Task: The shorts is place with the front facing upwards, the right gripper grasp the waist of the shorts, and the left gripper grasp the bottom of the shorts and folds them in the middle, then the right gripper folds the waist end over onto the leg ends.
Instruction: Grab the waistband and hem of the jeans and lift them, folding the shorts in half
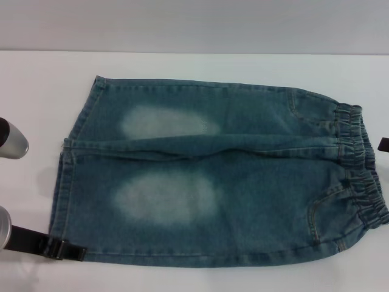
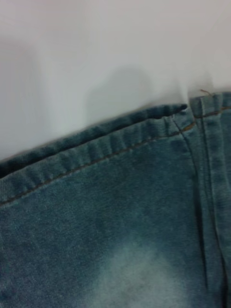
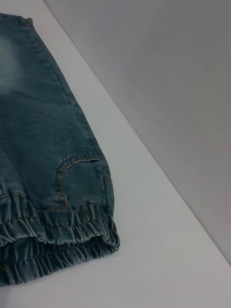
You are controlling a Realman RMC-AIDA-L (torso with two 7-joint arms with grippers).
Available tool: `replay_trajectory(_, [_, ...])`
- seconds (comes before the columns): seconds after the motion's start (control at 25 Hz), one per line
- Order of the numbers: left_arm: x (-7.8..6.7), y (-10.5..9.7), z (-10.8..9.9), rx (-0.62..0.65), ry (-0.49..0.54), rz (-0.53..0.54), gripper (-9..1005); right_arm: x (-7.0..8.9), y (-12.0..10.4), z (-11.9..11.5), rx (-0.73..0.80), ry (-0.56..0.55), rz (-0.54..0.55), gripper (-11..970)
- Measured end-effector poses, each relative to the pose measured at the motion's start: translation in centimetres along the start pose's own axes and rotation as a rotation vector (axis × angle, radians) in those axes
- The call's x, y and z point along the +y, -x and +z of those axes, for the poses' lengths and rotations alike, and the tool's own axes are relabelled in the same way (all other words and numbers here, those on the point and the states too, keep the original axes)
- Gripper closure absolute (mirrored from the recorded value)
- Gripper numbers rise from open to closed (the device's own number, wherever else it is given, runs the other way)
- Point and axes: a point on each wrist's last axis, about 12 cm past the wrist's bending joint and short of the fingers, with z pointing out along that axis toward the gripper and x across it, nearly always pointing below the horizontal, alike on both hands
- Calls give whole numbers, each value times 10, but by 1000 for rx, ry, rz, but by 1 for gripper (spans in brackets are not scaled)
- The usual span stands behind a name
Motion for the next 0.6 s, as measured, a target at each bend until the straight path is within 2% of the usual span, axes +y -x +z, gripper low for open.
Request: replay_trajectory(0.6, [1,1,5,-1,2,-12,145,2,1,1,2,7,-2,158])
